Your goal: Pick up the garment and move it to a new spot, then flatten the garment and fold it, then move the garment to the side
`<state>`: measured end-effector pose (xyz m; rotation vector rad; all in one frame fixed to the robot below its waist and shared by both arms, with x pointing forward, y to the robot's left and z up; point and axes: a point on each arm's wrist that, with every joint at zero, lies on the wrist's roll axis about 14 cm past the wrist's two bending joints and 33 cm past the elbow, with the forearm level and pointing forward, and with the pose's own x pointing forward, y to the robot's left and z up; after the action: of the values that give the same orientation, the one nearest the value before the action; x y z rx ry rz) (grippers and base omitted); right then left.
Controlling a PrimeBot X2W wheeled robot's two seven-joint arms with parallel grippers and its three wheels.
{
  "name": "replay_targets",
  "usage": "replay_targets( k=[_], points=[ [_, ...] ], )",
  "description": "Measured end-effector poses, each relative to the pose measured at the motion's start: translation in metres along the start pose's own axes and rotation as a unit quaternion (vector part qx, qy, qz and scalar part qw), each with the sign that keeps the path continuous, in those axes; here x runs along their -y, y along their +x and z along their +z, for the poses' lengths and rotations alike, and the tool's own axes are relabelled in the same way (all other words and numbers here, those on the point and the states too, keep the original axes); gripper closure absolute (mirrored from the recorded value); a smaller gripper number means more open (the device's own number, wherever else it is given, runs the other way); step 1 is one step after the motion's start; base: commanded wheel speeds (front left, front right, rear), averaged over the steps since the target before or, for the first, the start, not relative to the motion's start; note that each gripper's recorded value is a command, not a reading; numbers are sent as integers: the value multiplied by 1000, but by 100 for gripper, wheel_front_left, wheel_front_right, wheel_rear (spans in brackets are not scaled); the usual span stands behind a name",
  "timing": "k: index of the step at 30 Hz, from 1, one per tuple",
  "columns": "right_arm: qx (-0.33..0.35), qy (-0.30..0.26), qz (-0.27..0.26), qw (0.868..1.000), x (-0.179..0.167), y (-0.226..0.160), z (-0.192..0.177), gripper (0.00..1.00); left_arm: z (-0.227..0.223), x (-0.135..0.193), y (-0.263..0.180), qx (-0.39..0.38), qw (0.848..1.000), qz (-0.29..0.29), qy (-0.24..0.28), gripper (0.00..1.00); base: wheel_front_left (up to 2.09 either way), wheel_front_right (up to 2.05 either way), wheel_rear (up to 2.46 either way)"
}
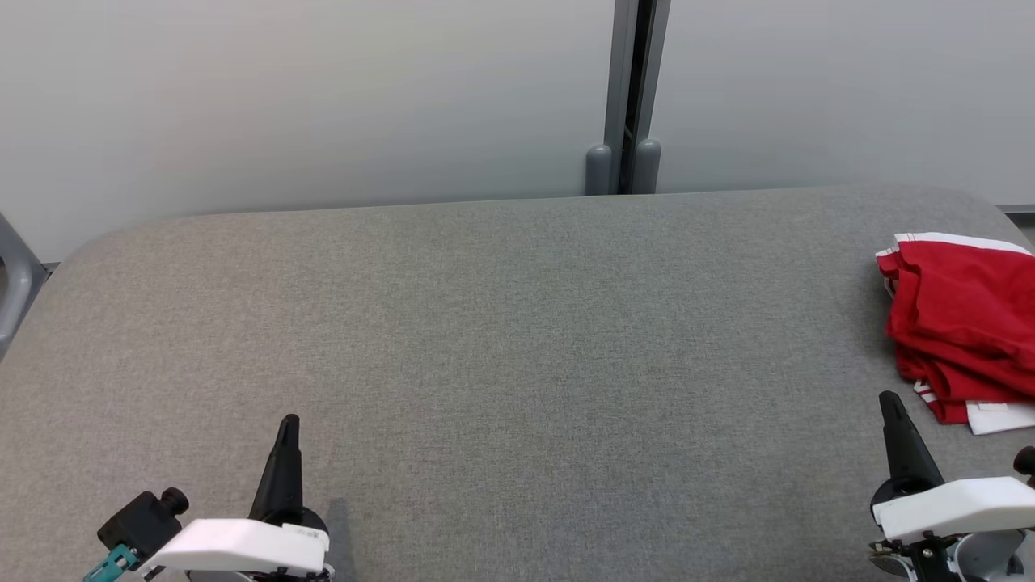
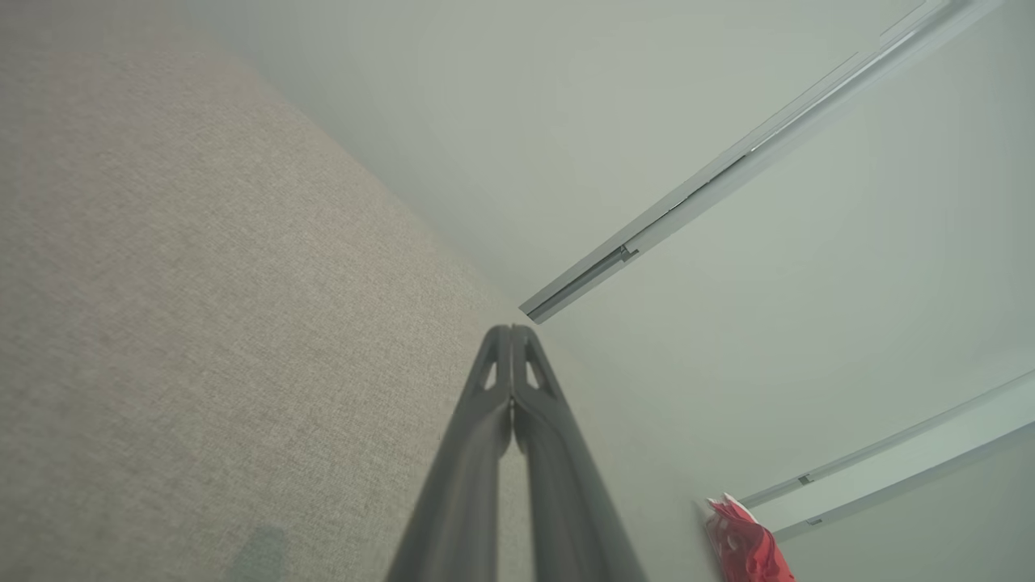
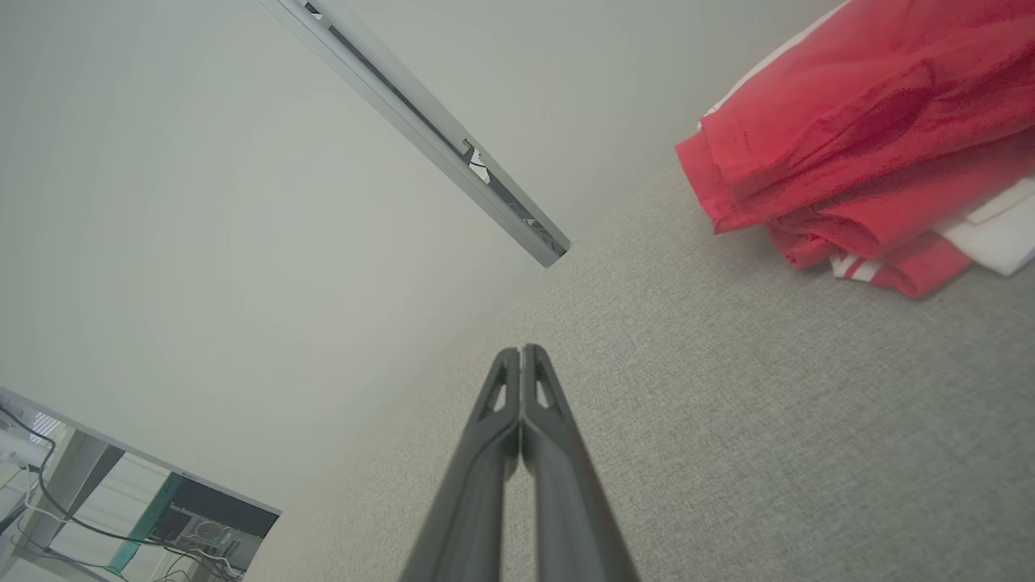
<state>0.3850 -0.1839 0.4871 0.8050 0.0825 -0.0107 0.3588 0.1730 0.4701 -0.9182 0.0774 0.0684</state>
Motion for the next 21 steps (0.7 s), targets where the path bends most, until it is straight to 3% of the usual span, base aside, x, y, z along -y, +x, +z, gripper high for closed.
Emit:
replay_targets(
  k=[21],
  points=[
    [7,128,-12,992,12,-1,13,100,4,11,11,-3,994,-13,-106,100,0,0,0]
  ],
)
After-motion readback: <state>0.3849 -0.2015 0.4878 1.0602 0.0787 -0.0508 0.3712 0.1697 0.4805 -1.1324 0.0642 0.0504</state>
